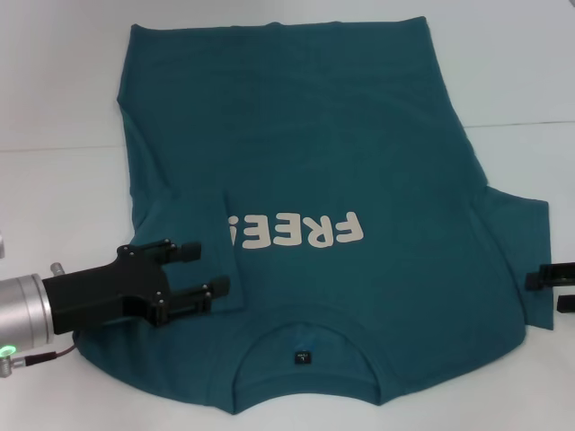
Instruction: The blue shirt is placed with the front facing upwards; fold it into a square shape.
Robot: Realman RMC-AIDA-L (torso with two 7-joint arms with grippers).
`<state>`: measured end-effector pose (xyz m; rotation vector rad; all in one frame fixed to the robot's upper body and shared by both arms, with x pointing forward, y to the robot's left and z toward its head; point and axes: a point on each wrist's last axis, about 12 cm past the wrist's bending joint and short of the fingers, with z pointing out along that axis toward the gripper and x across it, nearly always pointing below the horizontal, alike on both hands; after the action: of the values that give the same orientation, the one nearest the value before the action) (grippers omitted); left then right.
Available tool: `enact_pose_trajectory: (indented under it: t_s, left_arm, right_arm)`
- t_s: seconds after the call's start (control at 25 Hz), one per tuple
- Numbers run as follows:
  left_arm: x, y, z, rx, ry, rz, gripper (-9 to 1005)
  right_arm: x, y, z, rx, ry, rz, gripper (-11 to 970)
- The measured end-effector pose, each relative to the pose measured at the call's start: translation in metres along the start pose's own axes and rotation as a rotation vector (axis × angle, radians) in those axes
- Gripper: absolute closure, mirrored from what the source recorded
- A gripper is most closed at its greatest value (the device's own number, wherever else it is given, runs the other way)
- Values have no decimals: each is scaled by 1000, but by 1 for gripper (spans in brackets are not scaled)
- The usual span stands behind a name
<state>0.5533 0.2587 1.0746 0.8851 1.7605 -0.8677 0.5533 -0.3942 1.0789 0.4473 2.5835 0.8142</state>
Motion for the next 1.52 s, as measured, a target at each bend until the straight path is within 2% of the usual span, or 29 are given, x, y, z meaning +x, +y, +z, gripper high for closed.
enact_pose_trajectory:
  t_s: [0.72,0.92,1.24,1.52]
  left_arm:
    - [1,-1,0,-2,0,-2,278]
    - [1,-1,0,-1,0,-1,276]
    - [0,-1,1,1,-1,3,278]
    - [-1,0,1,1,-2,4,279]
  right_arm:
    - [3,3,9,-32,-3,13,183]
    - [6,5,12,-39,15,11,300]
    - [7,8,13,-51,13,-38,542]
    - [5,7,10,-48,15,-52,825]
